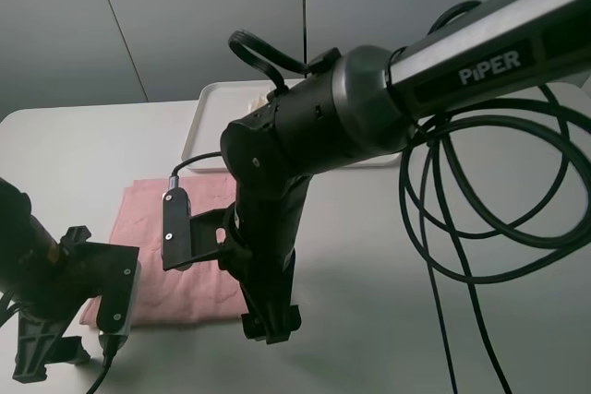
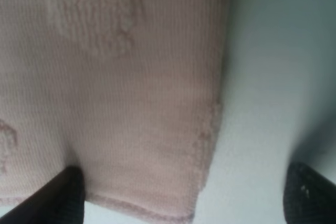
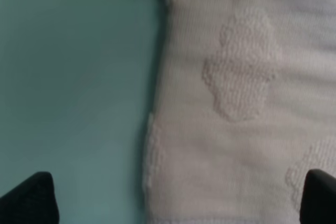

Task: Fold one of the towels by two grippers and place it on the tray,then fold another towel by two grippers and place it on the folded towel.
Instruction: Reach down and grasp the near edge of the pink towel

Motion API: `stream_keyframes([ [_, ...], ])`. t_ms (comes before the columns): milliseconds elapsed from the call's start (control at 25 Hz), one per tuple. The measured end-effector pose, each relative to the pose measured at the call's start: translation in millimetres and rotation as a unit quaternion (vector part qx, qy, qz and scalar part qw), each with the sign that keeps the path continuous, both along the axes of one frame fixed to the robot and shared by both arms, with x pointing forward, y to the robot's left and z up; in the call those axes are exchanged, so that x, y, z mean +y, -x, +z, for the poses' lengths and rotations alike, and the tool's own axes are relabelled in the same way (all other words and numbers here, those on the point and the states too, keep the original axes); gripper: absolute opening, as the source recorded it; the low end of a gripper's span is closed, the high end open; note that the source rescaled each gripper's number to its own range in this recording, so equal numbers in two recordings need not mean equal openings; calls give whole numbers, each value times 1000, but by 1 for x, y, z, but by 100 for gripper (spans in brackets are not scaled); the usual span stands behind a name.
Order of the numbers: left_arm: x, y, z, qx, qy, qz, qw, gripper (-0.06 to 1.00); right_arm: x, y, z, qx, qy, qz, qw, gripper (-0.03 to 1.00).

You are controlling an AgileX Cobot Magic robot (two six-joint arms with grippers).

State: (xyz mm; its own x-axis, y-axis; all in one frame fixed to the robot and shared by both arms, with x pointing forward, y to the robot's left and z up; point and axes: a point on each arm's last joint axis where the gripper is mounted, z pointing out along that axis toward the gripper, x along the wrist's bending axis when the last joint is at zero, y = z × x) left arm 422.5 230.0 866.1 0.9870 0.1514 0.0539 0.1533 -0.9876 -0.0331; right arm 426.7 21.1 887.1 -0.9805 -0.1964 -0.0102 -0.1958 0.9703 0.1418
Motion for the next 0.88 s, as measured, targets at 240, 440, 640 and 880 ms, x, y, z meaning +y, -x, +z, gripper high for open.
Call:
stream_keyframes([
  [240,0,0,0,0,0,0,1000,98,-5,0,-9,6,35,-11,999,100],
  [440,0,0,0,0,0,0,1000,98,-3,6,-13,11,44,-8,999,100],
  [640,0,0,0,0,0,0,1000,98,-2,9,-18,8,55,-8,998,100],
  [880,0,0,0,0,0,0,1000,98,-3,8,-25,4,68,-14,998,100],
])
